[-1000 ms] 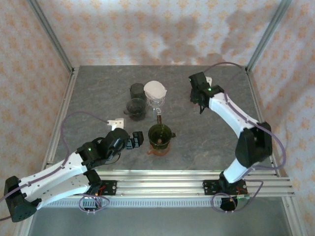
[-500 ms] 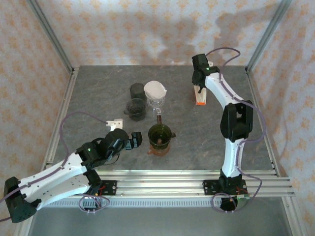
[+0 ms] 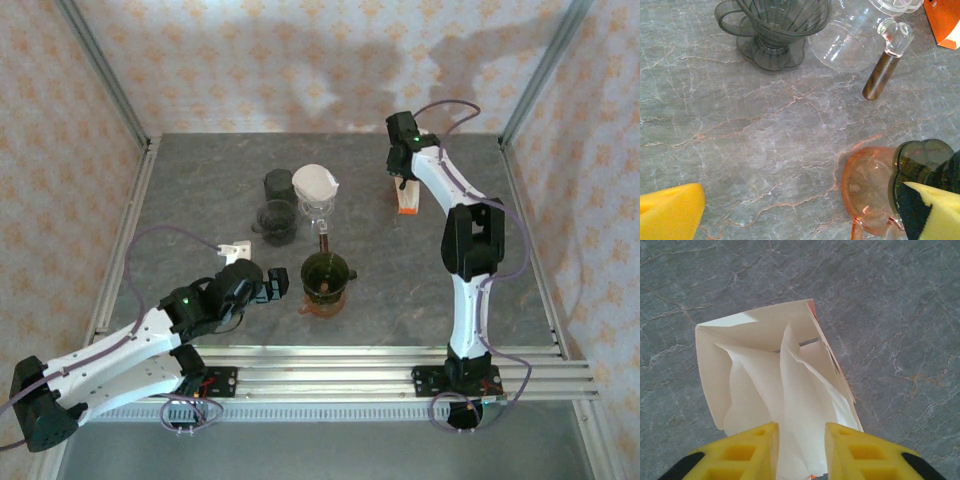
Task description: Place the coffee filter in the dripper
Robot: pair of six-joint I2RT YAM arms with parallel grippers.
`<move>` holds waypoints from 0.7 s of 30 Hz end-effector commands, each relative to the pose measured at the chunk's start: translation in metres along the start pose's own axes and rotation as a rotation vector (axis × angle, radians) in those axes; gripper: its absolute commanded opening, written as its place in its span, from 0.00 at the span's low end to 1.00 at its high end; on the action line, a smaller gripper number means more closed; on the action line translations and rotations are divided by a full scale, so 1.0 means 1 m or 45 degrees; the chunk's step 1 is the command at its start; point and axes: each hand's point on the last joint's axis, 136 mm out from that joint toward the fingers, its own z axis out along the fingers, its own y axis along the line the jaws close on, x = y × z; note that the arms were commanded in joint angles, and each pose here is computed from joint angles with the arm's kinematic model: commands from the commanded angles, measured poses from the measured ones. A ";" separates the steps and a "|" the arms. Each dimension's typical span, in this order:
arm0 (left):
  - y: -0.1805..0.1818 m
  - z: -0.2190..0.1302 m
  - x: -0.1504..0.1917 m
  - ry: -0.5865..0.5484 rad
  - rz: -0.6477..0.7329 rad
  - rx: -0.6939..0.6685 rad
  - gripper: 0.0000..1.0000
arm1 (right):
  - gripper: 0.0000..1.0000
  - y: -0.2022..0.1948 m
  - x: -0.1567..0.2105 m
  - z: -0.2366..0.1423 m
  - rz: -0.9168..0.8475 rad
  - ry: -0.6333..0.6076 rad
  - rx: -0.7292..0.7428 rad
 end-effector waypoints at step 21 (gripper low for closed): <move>0.004 0.009 0.006 0.023 -0.005 -0.013 1.00 | 0.00 -0.011 -0.024 -0.077 -0.003 -0.180 -0.016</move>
